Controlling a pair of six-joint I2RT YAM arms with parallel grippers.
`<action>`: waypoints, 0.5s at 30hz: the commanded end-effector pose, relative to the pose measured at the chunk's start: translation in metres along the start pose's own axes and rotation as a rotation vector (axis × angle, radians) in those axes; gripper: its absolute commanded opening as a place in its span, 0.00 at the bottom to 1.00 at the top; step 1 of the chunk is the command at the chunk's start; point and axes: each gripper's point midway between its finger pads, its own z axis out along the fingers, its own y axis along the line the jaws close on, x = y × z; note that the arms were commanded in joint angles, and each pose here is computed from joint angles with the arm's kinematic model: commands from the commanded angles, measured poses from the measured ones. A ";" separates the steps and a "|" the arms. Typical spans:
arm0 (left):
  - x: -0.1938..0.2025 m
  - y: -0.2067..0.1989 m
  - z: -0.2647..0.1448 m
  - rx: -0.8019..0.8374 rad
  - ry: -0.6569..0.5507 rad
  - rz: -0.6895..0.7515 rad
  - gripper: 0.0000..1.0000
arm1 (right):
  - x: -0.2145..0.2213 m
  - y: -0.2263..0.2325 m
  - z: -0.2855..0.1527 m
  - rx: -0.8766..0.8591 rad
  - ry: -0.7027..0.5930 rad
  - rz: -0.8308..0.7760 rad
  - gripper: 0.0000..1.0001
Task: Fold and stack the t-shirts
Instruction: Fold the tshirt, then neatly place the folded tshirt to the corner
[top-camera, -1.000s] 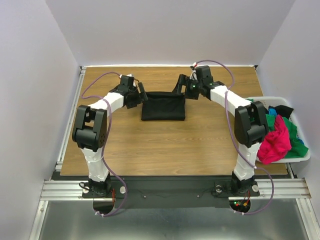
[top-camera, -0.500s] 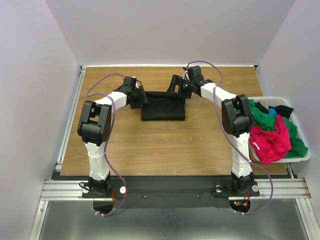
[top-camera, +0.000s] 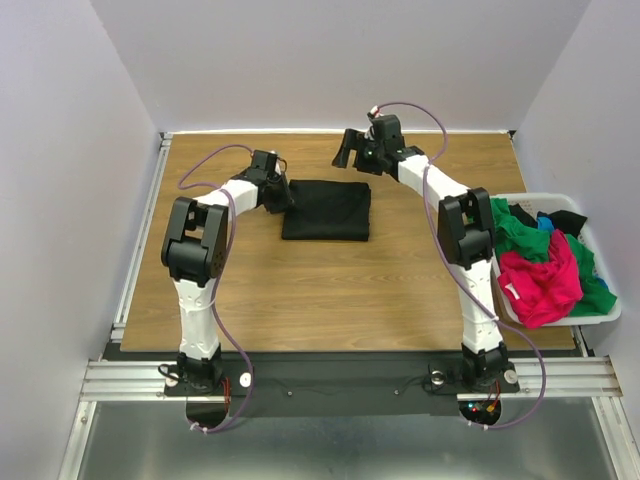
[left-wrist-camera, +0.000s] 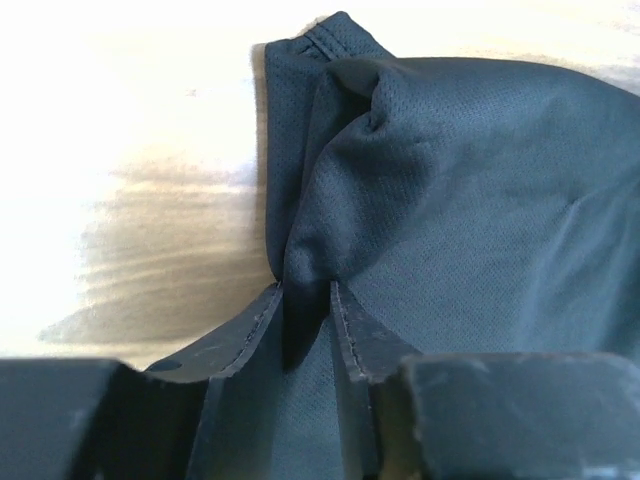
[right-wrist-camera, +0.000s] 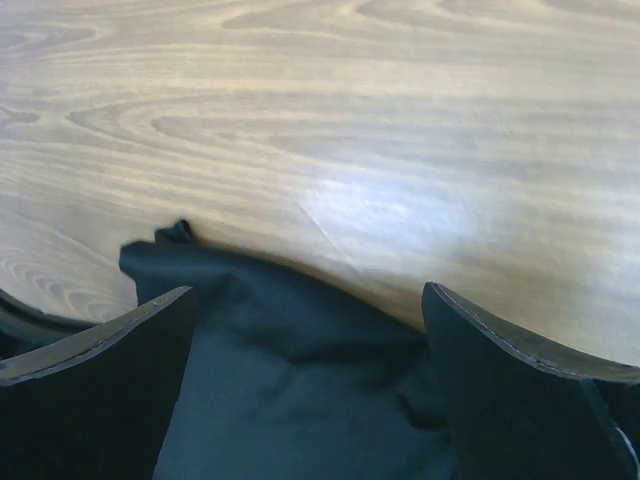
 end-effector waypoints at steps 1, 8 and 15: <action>0.002 0.006 0.008 -0.051 0.022 0.036 0.28 | -0.023 0.013 -0.037 -0.003 -0.068 -0.038 1.00; -0.028 0.034 -0.004 -0.288 -0.089 0.124 0.00 | 0.008 -0.007 -0.117 0.137 -0.077 -0.057 1.00; -0.105 0.079 -0.044 -0.562 -0.240 0.255 0.00 | 0.012 -0.014 -0.189 0.225 -0.177 -0.070 1.00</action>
